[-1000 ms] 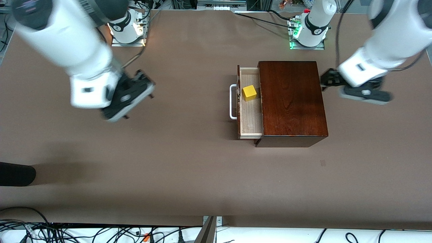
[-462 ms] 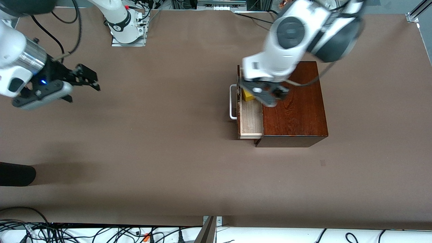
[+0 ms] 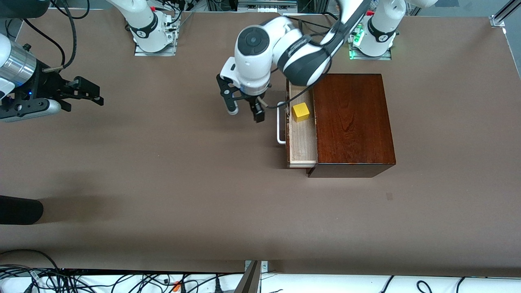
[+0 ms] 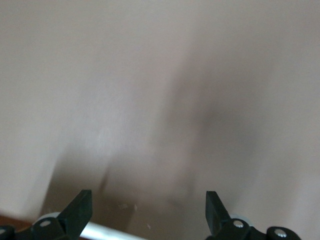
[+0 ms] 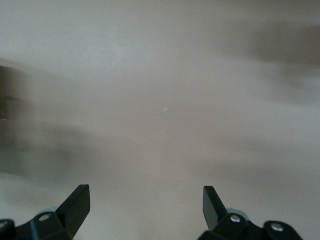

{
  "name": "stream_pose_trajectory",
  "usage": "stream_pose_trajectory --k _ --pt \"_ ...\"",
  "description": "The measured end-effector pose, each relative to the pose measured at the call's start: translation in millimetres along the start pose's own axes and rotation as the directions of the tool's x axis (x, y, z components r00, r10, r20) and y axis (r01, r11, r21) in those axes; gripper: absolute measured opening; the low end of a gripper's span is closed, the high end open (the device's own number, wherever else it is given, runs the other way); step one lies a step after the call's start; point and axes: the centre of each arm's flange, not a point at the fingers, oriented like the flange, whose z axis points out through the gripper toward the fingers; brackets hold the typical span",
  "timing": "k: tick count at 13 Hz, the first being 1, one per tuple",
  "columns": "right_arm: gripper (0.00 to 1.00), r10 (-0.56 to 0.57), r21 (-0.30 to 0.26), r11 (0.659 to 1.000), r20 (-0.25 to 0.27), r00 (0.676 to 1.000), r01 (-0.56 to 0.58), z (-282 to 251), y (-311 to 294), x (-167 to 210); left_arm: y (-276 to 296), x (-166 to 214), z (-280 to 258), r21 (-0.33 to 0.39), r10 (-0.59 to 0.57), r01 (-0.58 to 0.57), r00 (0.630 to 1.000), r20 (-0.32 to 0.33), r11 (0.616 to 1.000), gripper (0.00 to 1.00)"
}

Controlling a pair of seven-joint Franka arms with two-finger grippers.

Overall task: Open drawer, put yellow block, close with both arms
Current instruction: 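Lower the left gripper against the drawer front beside the handle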

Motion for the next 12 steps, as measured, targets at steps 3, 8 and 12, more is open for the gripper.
stream_pose_trajectory --k 3,8,12 --pt "1.00 0.034 -0.006 0.999 0.000 0.999 -0.034 0.1 0.5 0.1 -22.6 -3.1 24.5 0.026 0.247 -0.248 0.969 0.012 0.969 0.78" --pt "1.00 0.055 -0.022 0.998 -0.002 0.998 -0.055 -1.1 11.8 -0.6 -39.6 -22.7 58.8 -0.019 0.335 -0.335 0.938 0.089 0.942 0.21" --pt "1.00 0.061 -0.032 0.998 -0.002 0.998 -0.061 -1.3 16.2 -0.6 -61.3 -50.3 89.9 -0.112 0.317 -0.302 0.934 0.166 0.947 0.01"
